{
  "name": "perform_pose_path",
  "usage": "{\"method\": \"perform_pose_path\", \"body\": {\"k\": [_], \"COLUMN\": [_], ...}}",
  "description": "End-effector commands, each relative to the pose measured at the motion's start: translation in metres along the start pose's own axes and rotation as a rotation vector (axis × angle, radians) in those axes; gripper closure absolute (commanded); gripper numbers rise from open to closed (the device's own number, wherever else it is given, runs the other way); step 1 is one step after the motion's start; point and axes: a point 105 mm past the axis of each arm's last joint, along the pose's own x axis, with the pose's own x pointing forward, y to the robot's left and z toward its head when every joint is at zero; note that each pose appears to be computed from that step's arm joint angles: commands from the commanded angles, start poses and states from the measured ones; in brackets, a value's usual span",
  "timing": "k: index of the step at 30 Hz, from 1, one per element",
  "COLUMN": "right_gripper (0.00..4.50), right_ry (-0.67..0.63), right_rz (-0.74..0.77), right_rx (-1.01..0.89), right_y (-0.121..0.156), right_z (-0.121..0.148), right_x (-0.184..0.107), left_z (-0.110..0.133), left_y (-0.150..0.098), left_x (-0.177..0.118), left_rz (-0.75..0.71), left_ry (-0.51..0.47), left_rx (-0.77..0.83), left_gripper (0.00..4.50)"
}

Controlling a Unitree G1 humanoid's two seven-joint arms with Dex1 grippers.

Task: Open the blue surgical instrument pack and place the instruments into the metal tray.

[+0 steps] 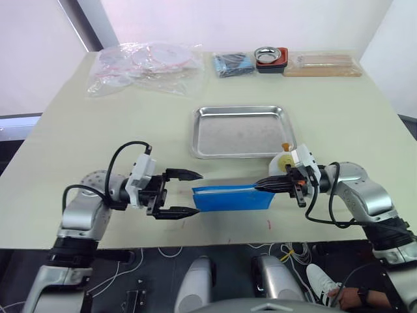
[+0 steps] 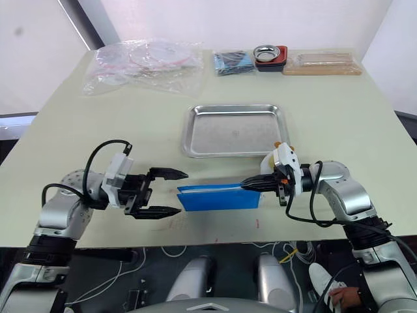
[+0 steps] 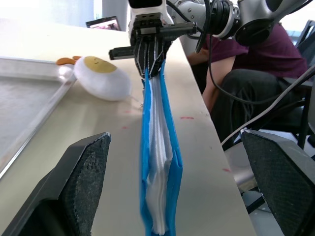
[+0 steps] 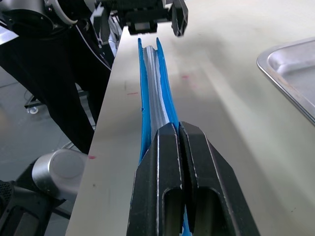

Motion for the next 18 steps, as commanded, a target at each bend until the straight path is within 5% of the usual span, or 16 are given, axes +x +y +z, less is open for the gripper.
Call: {"method": "perform_pose_path", "body": {"k": [1, 8, 9, 11, 12, 14, 18], "right_gripper": [4.44, 4.44, 4.5, 4.5, 4.5, 4.5, 4.5], "right_ry": [0.007, 0.009, 0.01, 0.016, 0.019, 0.021, 0.016], "right_rz": [0.012, 0.012, 0.011, 0.011, 0.011, 0.01, -0.003], "right_rx": [-0.009, -0.012, -0.012, -0.011, -0.012, -0.013, -0.011], "right_y": [0.004, 0.004, 0.004, 0.005, 0.006, 0.005, 0.004], "right_z": [-0.001, -0.001, -0.001, -0.003, -0.003, -0.003, -0.003], "right_x": [0.003, 0.004, 0.003, 0.002, 0.002, 0.002, 0.001], "left_z": [-0.005, -0.014, -0.015, -0.016, -0.016, -0.016, -0.015], "left_y": [0.002, 0.009, 0.01, 0.011, 0.011, 0.011, 0.012], "left_x": [0.003, 0.011, 0.012, 0.014, 0.014, 0.015, 0.015], "left_rz": [-0.016, -0.021, -0.022, -0.028, -0.032, -0.037, -0.036], "left_ry": [0.004, -0.015, -0.019, -0.033, -0.037, -0.039, -0.053], "left_rx": [0.024, 0.014, 0.011, 0.005, 0.003, 0.002, 0.002], "left_gripper": [0.0, 0.0, 0.41, 0.54, 1.22, 1.67, 3.51]}}
